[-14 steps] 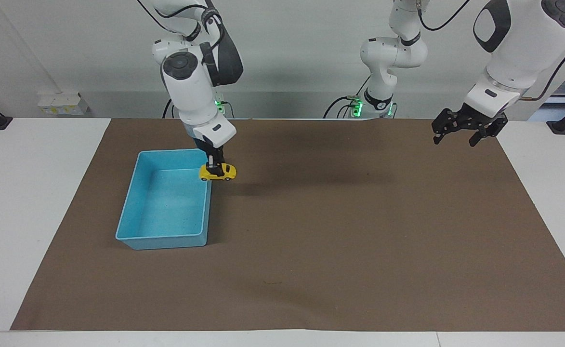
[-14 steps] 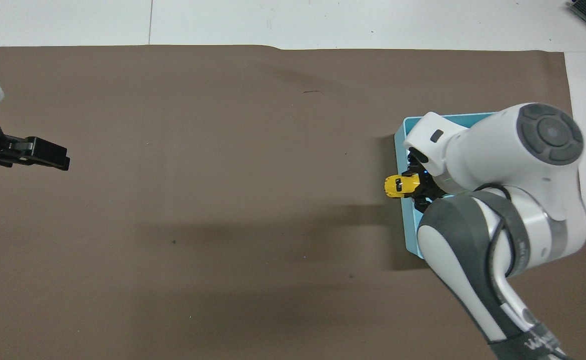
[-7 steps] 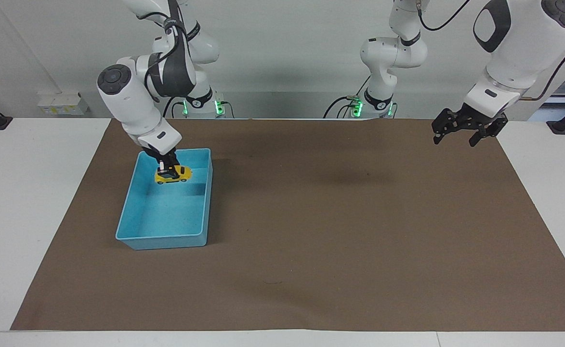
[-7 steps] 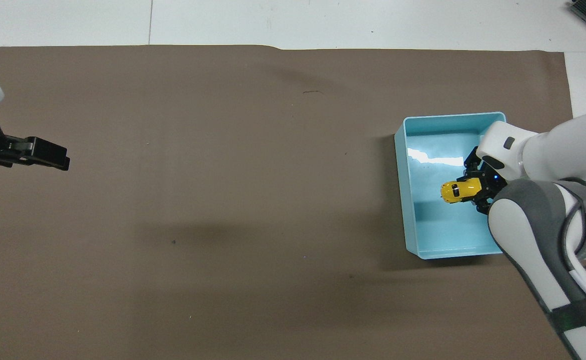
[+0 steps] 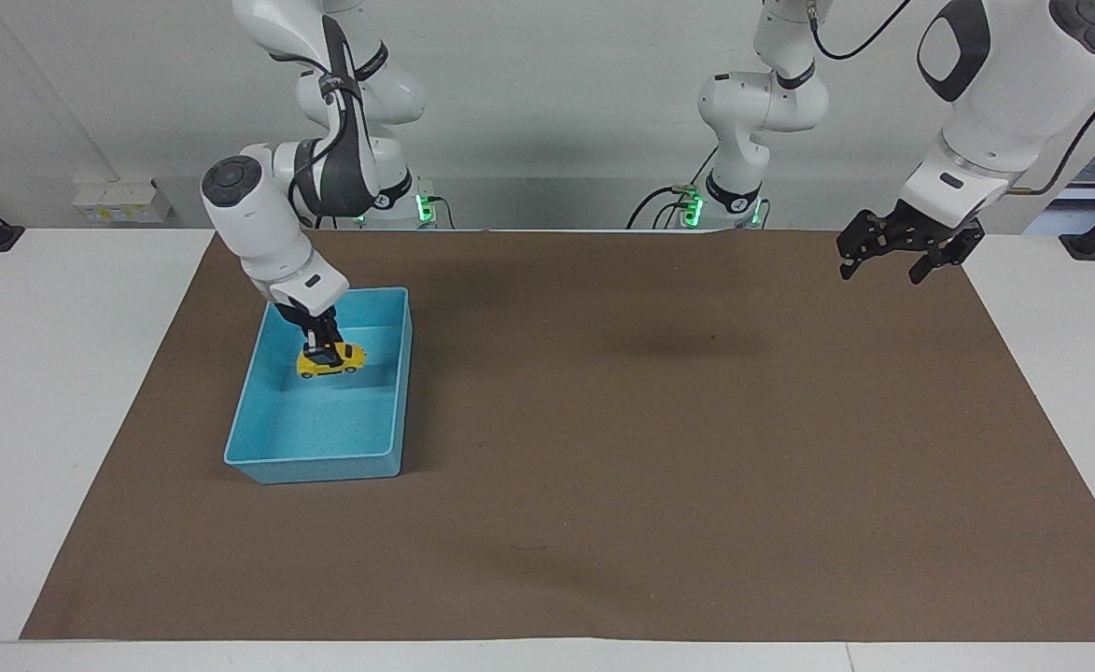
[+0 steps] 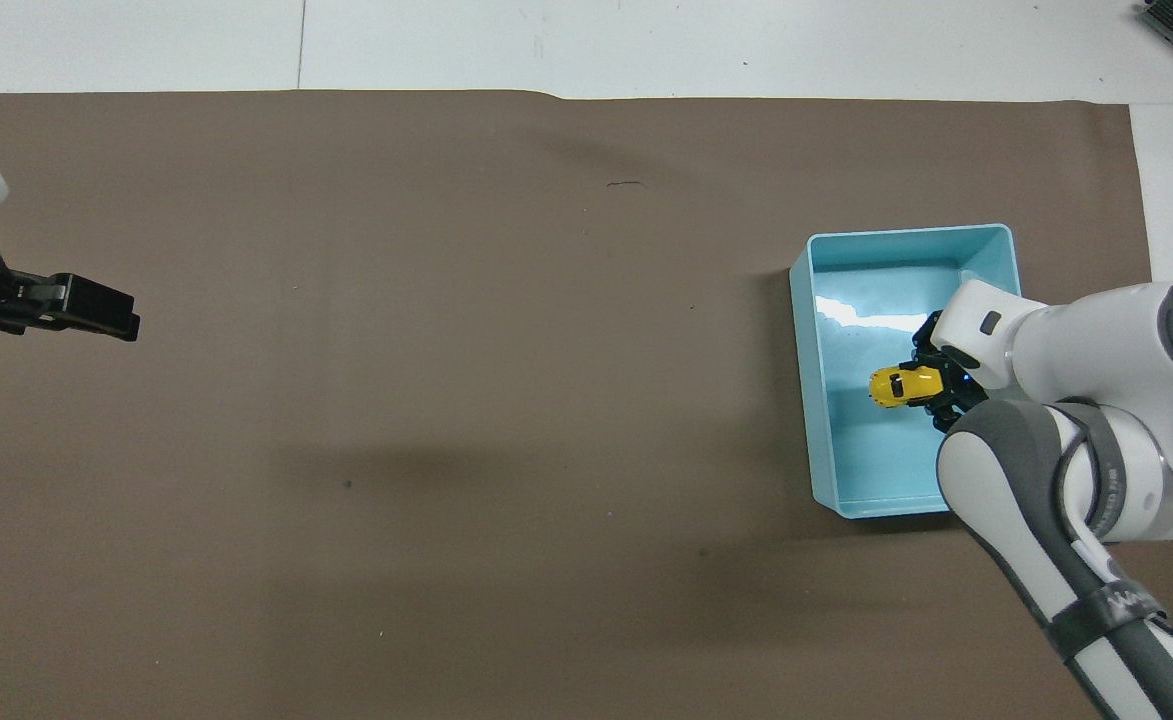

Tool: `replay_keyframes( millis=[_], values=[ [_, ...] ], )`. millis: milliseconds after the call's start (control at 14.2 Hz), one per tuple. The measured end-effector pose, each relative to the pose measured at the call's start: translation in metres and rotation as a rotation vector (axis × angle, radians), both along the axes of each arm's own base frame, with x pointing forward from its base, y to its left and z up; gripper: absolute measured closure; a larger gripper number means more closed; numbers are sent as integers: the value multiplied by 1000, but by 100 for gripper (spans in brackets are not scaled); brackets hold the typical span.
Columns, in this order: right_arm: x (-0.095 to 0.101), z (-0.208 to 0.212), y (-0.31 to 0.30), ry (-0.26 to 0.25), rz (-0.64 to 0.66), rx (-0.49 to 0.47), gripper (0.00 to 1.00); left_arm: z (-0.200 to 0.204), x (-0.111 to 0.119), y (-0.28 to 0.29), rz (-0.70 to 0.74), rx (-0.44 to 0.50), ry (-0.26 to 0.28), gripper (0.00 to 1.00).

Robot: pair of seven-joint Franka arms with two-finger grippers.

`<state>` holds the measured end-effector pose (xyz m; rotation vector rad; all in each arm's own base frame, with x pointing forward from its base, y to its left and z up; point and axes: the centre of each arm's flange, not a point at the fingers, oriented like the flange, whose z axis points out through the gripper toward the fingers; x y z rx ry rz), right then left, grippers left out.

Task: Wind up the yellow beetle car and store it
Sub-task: 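Carry the yellow car into the blue bin with the right gripper, then open the right gripper to release the car inside the bin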

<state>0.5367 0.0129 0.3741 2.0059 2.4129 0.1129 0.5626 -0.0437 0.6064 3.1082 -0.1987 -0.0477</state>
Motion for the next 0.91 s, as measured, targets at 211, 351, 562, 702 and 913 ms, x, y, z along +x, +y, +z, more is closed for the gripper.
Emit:
replay_keyframes(
  millis=[211,351,562,702,913],
  values=[
    [-4,-26,0,-2,3,-3,59,0,0,0,0,0,0,0],
    [-5,-36,-1,-4,11,-4,59,0,0,0,0,0,0,0],
    [-5,-53,-3,-3,5,-6,59,0,0,0,0,0,0,0],
    [-5,-59,-4,5,4,-6,59,0,0,0,0,0,0,0],
    [-6,-59,-1,20,-23,-3,32,0,0,0,0,0,0,0]
  ],
)
